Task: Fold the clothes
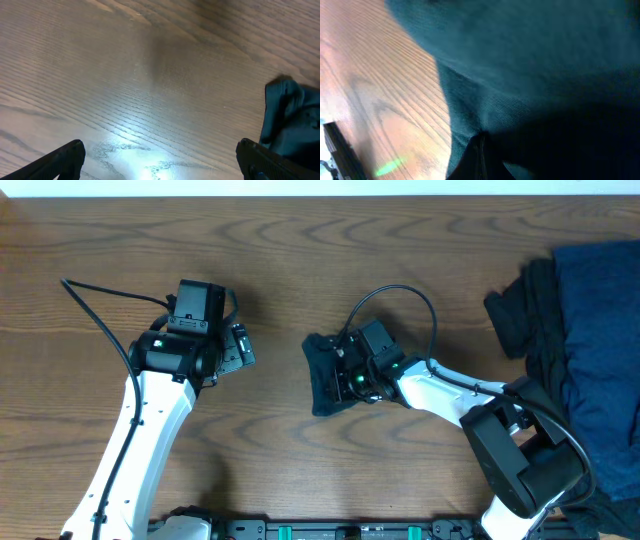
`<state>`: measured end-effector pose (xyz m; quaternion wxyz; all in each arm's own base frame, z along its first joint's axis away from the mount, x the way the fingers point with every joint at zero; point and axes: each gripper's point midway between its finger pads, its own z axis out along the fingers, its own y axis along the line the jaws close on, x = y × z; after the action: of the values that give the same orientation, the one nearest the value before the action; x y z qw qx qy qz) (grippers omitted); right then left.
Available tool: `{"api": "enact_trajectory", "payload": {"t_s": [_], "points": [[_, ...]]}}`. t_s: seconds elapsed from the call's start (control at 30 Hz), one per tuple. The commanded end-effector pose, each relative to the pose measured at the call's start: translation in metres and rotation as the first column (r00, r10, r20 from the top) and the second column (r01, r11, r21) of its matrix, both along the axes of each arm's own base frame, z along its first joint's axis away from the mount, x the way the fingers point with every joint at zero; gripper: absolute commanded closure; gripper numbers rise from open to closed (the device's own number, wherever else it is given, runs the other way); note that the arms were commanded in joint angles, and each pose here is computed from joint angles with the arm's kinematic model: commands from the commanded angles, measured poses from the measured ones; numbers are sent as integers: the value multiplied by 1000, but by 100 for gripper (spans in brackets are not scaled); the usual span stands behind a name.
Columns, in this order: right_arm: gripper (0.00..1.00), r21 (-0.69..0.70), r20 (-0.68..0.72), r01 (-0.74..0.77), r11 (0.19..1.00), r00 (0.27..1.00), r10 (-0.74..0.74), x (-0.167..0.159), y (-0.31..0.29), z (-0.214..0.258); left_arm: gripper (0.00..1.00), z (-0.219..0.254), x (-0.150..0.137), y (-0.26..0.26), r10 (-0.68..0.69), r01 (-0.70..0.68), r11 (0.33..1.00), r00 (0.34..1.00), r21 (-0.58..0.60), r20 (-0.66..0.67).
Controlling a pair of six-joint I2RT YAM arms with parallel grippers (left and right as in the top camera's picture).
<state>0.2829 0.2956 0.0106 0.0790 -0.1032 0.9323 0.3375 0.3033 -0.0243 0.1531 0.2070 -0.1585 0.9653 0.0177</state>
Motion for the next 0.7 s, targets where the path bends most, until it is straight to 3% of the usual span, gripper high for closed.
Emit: {"api": "enact_trajectory", "payload": {"t_s": [0.0,0.27,0.6,0.67], "points": [[99,67,46,-2,998,999,-1,5,7,27,2,0,0,2,9,-9,1000,1000,13,-2],[98,154,257,61,986,961,-100,36,-6,110,2,0,0,2,9,-9,1000,1000,13,-2],[91,113,282,141,984,945,-168,48,-25,112,2,0,0,2,9,-9,1000,1000,13,-2],[83,109,278,150,983,945,-175,49,-28,111,2,0,0,2,9,-9,1000,1000,13,-2]]}}
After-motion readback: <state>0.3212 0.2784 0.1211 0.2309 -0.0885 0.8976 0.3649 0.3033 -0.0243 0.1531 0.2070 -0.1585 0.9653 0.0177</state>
